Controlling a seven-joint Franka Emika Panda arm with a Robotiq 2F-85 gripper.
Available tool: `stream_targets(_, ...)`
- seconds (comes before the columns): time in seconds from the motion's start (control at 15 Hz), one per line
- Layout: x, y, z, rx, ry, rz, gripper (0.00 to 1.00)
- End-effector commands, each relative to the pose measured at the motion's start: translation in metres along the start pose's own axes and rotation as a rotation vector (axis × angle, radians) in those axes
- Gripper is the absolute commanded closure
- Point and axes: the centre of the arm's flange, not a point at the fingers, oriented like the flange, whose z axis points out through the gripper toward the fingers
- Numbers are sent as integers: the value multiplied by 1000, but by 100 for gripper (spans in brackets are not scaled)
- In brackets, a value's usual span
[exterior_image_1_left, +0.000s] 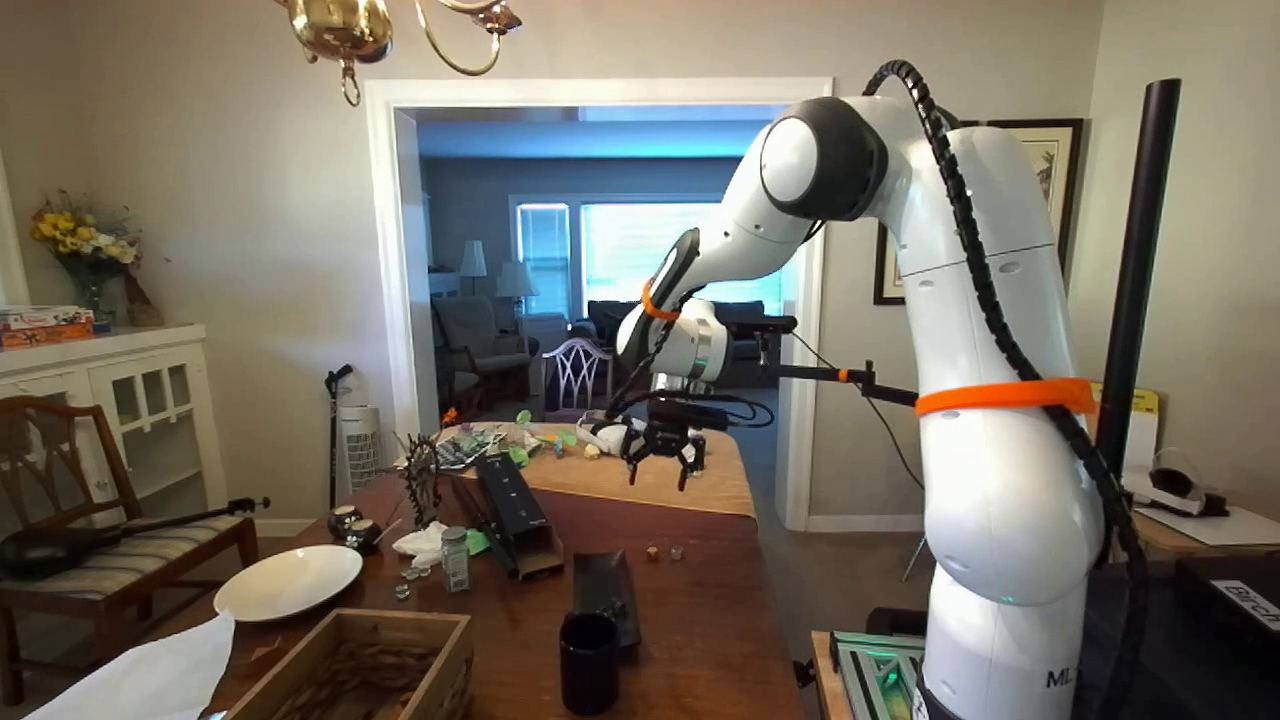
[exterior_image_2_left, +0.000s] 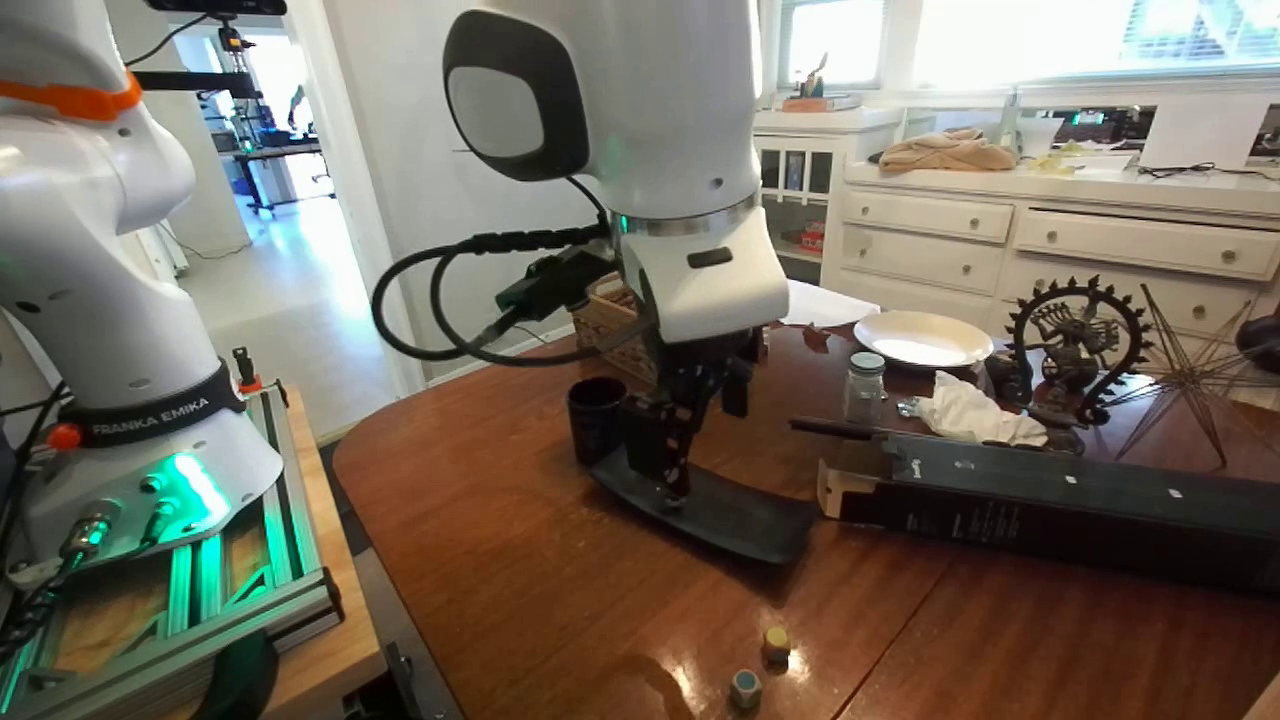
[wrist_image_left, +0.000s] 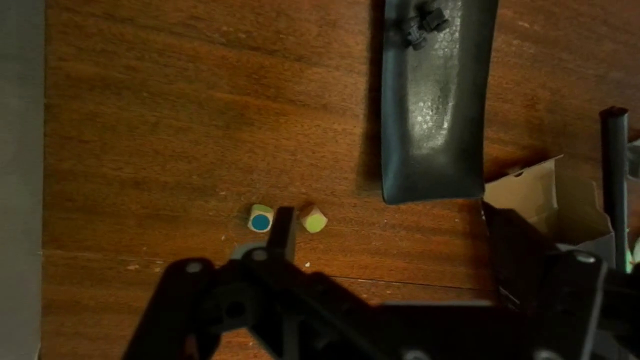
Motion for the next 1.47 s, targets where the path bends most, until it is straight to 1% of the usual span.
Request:
stream_targets(0.0,19,15,12,-22,-34,-129,0)
stream_targets(0.2,24,25,18,-82,-2,-229,0)
stream_targets(0.27,25,26,21,-98,31,-249,0)
stream_targets(0.33,17,21,12,-64,1,-195,0)
stream_targets(0.47,20,23,16,-83,17,-220,0)
stream_targets(0.73,21,23,16,-87,19,-232,0)
stream_targets(0.8,25,22,23,-118,24,-187,0)
stream_targets(0.87,28,21,29,-134,34,-147,0)
stream_targets(0.93,30,21,33,-145,28,-132,0)
stream_targets(1.0,31,22,37,-152,51,-128,0)
stream_targets(1.07,34,23,42,-163,52,-123,0)
stream_targets(1.13,36,24,46,-171,31,-125,0)
stream_targets(1.27,41,26,55,-190,15,-135,0)
stream_targets(1.4,44,29,64,-187,-12,-159,0)
